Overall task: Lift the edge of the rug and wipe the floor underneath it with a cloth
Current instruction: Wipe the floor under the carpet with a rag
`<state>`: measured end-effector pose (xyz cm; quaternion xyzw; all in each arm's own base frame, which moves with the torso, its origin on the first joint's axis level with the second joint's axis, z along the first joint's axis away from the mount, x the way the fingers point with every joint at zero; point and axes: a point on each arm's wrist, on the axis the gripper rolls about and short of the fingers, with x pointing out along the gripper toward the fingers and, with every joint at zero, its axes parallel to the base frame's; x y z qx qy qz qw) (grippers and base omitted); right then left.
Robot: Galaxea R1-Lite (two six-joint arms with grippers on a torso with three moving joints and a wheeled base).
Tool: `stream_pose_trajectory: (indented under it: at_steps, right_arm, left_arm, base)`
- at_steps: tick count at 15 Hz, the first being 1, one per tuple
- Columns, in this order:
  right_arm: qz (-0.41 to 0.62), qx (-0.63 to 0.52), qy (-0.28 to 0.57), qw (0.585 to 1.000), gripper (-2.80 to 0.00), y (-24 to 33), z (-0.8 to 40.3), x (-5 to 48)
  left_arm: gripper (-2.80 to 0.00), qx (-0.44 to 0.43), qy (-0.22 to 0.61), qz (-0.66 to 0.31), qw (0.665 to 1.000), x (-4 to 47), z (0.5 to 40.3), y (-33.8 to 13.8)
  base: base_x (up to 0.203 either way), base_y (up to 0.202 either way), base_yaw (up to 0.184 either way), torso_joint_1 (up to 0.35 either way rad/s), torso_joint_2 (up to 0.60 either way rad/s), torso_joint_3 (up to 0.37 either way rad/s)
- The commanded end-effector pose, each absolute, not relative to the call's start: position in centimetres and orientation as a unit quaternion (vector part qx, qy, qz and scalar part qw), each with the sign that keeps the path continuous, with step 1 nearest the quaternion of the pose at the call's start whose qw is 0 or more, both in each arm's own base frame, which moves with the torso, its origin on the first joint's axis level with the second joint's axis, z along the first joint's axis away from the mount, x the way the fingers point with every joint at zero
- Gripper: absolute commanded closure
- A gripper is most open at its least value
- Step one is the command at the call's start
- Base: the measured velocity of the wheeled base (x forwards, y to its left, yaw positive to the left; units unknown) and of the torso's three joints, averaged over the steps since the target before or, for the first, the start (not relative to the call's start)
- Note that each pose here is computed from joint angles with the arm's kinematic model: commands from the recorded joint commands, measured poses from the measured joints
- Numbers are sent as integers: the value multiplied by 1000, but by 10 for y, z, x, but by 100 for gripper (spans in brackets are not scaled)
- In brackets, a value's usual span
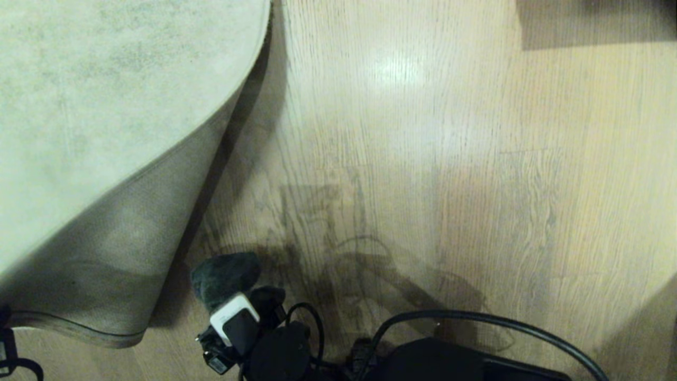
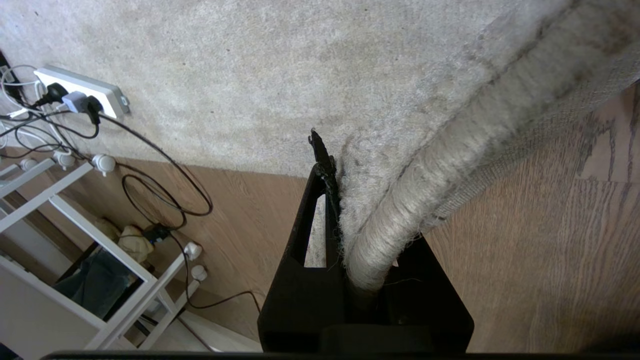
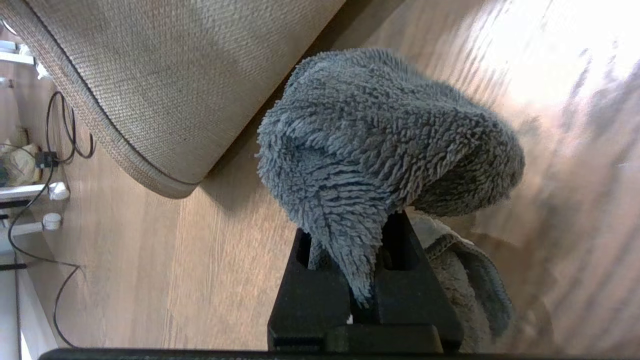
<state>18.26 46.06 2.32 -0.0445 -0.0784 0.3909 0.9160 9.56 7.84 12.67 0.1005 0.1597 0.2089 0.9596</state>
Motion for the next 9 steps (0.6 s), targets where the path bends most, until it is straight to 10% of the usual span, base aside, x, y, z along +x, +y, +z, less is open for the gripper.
stream_pose_trajectory:
  at_steps: [1,9]
  right_arm:
    - [388,-50,-73,917,0,466,0,188]
    - [391,-74,-52,916,0,470,-46,190]
  left_arm:
    - [0,103,157,209,960,96,127,78]
    - [0,92,176,204,959,90,124,73]
  base:
    - [0,0,0,0,0,0]
    - [0,0,0,0,0,0]
